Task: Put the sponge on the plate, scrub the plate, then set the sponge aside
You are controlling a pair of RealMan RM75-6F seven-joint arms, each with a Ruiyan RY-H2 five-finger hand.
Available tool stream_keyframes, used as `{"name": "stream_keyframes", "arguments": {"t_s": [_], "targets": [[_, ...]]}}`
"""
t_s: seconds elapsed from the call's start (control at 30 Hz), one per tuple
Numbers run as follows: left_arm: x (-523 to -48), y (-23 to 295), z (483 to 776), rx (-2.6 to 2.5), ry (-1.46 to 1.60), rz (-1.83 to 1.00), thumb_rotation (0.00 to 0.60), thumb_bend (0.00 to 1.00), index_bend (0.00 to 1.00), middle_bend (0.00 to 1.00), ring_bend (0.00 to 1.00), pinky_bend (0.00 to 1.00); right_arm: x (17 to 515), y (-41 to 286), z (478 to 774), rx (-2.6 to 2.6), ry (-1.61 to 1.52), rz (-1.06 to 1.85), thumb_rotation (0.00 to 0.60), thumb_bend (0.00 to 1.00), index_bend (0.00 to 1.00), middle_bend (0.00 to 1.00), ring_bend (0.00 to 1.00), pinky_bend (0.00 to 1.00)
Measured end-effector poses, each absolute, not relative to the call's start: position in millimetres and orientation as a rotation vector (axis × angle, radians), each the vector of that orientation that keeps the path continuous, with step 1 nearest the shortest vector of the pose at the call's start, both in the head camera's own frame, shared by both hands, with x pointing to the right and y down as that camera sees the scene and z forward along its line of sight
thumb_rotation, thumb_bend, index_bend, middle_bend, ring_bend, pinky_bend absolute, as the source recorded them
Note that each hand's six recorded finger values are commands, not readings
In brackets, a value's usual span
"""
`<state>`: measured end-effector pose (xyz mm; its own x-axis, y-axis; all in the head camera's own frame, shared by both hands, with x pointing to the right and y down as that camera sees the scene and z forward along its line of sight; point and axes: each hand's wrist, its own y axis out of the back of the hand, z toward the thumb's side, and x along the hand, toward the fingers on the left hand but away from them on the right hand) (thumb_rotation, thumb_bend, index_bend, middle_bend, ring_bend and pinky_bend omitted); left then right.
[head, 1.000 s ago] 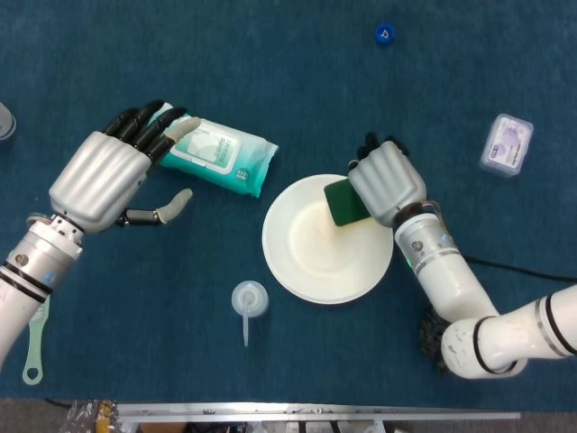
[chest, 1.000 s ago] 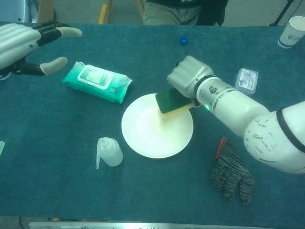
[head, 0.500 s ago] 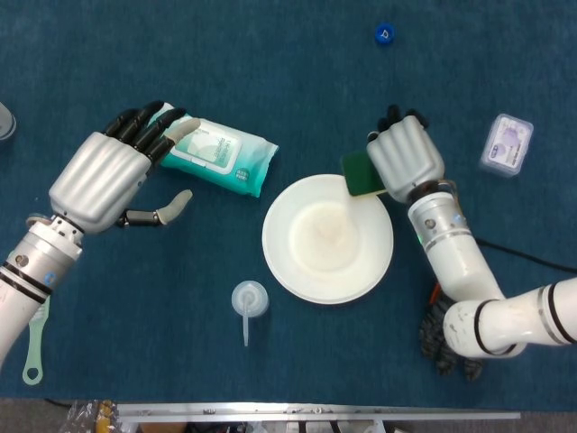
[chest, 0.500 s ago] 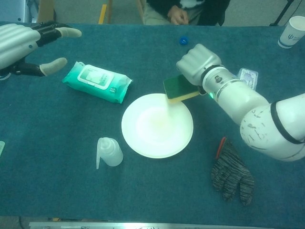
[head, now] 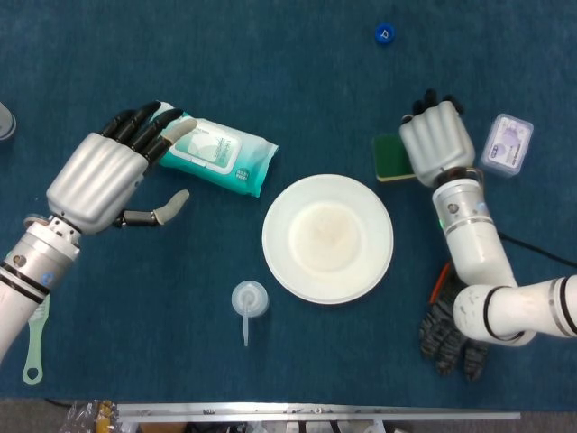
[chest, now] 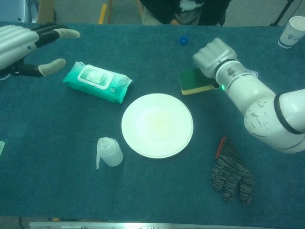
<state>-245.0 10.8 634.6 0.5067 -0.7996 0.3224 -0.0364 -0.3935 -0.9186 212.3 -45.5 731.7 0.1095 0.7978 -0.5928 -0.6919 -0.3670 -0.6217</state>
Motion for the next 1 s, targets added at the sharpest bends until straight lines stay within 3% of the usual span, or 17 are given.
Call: {"name": "stream_keyframes", "arguments": {"t_s": [0.17, 0.3, 0.63, 1.0], "targets": [[-245, 10, 635, -1.785, 0.702, -0.995, 0.068, 0.33, 0.08, 0.07, 0.00, 0.11, 224, -47, 734, -1.159, -0.119, 1.596, 0.515, 0.01, 0.01, 0.05, 0.00, 0.28], [-245, 9, 636, -1.782, 0.700, -1.003, 0.070, 0.33, 0.08, 0.07, 0.00, 0.11, 229, -48, 729, -1.182, -0.136, 1.603, 0.511, 0.00, 0.00, 0.00, 0.00, 0.27], [-255, 6, 634, -1.749, 0.727, -1.032, 0.086, 0.33, 0.08, 0.07, 0.00, 0.11, 248, -52, 697, -1.282, -0.296, 1.596, 0.514, 0.00, 0.00, 0.00, 0.00, 0.27], [-299, -1, 631, -1.584, 0.793, -1.163, 0.084, 0.33, 0.04, 0.05, 0.00, 0.10, 320, -46, 655, -1.324, -0.576, 1.637, 0.565, 0.01, 0.00, 0.00, 0.00, 0.27]]}}
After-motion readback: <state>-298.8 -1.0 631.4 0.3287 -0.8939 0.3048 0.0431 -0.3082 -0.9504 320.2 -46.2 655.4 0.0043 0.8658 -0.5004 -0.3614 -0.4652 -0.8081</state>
